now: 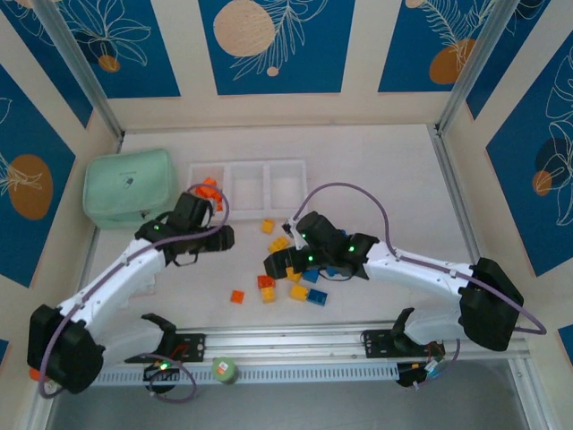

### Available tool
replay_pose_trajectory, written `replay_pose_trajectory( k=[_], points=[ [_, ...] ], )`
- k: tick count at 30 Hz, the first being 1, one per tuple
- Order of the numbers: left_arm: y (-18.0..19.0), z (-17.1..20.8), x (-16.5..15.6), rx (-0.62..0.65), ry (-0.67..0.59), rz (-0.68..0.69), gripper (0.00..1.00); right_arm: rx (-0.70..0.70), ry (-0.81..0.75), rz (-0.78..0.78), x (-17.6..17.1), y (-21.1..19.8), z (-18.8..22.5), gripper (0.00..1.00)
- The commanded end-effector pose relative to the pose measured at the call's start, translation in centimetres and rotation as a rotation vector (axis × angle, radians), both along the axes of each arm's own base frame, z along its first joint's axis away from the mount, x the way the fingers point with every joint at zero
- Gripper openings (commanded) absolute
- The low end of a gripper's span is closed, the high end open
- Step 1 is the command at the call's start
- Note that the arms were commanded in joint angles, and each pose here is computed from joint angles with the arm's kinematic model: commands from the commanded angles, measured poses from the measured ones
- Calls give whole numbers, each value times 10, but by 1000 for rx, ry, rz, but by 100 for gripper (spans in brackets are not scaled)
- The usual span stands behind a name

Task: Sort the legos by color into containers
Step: Pick up the container from the center of the table.

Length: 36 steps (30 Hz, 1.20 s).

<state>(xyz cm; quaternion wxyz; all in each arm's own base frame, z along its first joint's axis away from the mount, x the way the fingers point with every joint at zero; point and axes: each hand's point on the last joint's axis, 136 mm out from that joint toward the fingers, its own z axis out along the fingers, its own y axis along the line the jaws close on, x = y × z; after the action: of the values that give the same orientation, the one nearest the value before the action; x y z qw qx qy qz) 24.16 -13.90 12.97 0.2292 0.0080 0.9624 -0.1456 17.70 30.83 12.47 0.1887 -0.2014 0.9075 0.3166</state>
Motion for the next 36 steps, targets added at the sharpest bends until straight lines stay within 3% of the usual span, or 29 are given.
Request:
replay_pose_trajectory(
  k=[1, 11, 23, 29, 36],
  points=[
    [0, -20, -36, 19, 97, 8, 68, -32, 22, -26, -10, -7, -12, 99],
    [-35, -60, -88, 58, 210, -83, 69, -48, 60, -57, -26, -10, -36, 99],
    [-49, -93, -98, 186, 264, -90, 70, -39, 26, -76, -23, -19, -30, 99],
    [-39, -108, -97, 275, 274, -72, 65, -34, 30, -82, -21, -20, -31, 99],
    [-36, -122, -101, 289, 293, -62, 55, -40, 35, -86, -21, -22, -36, 99]
  ],
)
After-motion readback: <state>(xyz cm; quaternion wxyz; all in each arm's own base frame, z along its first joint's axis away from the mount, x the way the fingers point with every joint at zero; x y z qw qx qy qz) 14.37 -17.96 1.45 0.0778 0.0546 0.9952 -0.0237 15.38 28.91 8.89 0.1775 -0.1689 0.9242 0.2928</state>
